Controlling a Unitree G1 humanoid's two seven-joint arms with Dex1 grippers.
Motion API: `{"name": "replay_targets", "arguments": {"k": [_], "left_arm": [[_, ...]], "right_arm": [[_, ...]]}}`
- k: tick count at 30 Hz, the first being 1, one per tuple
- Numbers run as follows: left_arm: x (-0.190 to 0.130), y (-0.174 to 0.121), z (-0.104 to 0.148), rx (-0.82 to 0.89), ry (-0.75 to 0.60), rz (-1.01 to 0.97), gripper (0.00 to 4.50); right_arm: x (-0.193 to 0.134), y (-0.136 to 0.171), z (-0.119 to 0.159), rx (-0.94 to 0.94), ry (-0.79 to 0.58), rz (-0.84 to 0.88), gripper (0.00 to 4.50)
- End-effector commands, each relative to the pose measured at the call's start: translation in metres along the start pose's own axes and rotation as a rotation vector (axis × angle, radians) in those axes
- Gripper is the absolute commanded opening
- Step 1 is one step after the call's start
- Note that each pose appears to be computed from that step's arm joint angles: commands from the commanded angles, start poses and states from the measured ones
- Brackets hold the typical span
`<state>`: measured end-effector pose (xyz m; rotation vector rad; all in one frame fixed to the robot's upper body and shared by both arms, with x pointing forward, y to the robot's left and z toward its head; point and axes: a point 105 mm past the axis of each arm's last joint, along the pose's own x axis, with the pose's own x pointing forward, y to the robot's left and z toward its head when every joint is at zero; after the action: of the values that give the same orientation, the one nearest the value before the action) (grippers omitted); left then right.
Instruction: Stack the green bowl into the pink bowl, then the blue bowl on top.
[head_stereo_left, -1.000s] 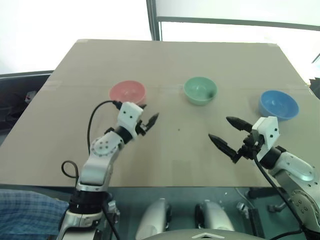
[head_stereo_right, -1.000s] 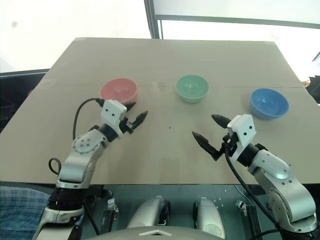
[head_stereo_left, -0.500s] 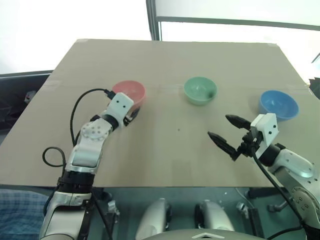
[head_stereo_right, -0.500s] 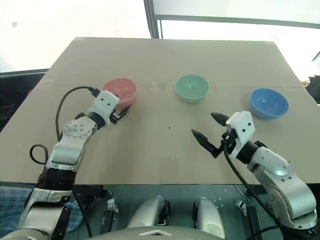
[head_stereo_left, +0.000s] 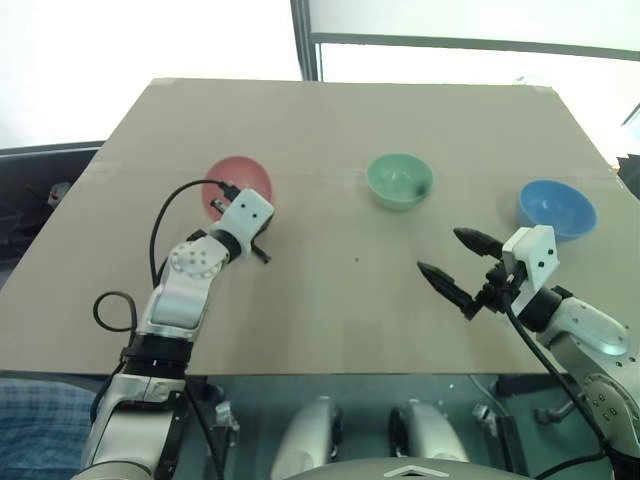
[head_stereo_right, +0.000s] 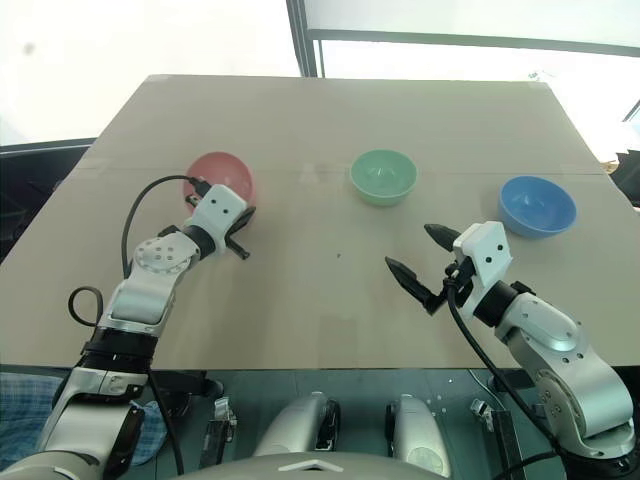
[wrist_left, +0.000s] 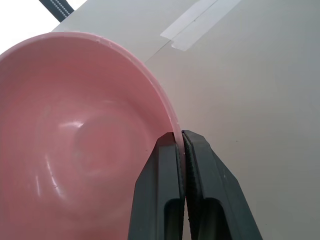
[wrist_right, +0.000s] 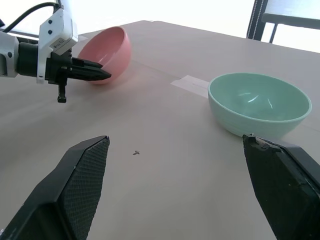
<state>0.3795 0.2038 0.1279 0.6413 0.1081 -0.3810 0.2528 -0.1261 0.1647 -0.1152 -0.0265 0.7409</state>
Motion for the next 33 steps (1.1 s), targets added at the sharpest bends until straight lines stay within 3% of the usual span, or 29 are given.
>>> {"name": "replay_targets", "arguments": {"k": [1, 2, 5, 9, 15, 20, 24, 25, 26, 27, 30, 31, 33], "left_arm": [[0.001, 0.011, 0.014, 0.033, -0.043, 0.026, 0.05], [0.001, 0.011, 0.016, 0.033, -0.048, 0.026, 0.05], [-0.001, -0.026, 0.057, 0.041, -0.242, -0.179, 0.05], [-0.033, -0.1, 0.082, 0.194, -0.385, -0.652, 0.05], [-0.05, -0.124, 0.077, 0.413, -0.38, -0.881, 0.05], [-0.045, -0.123, 0.073, 0.527, -0.368, -0.892, 0.05], [-0.04, -0.121, 0.07, 0.604, -0.389, -0.875, 1.44], [-0.04, -0.122, 0.071, 0.6, -0.407, -0.872, 1.97], [-0.041, -0.122, 0.072, 0.599, -0.421, -0.868, 2.1], [-0.041, -0.122, 0.073, 0.592, -0.433, -0.866, 2.81], [-0.042, -0.125, 0.071, 0.567, -0.44, -0.876, 4.12], [-0.043, -0.125, 0.07, 0.566, -0.437, -0.878, 4.43], [-0.045, -0.124, 0.075, 0.526, -0.463, -0.865, 4.43]], "right_arm": [[-0.003, -0.005, 0.009, -0.029, -0.032, -0.023, 4.5], [-0.003, -0.005, 0.009, -0.029, -0.031, -0.024, 4.5], [-0.002, -0.006, 0.009, -0.03, -0.031, -0.027, 4.5], [-0.002, -0.007, 0.009, -0.032, -0.03, -0.03, 4.5], [0.0, -0.007, 0.01, -0.033, -0.034, -0.034, 4.5], [-0.002, -0.007, 0.01, -0.036, -0.034, -0.048, 4.5], [-0.002, -0.006, 0.01, -0.035, -0.034, -0.055, 4.5], [-0.002, -0.006, 0.01, -0.034, -0.034, -0.056, 4.5], [-0.002, -0.006, 0.01, -0.034, -0.034, -0.057, 4.5], [-0.002, -0.006, 0.009, -0.033, -0.034, -0.058, 4.5], [-0.002, -0.006, 0.009, -0.032, -0.033, -0.059, 4.5], [-0.002, -0.006, 0.008, -0.031, -0.033, -0.059, 4.5], [-0.002, -0.007, 0.008, -0.03, -0.032, -0.058, 4.5]]}}
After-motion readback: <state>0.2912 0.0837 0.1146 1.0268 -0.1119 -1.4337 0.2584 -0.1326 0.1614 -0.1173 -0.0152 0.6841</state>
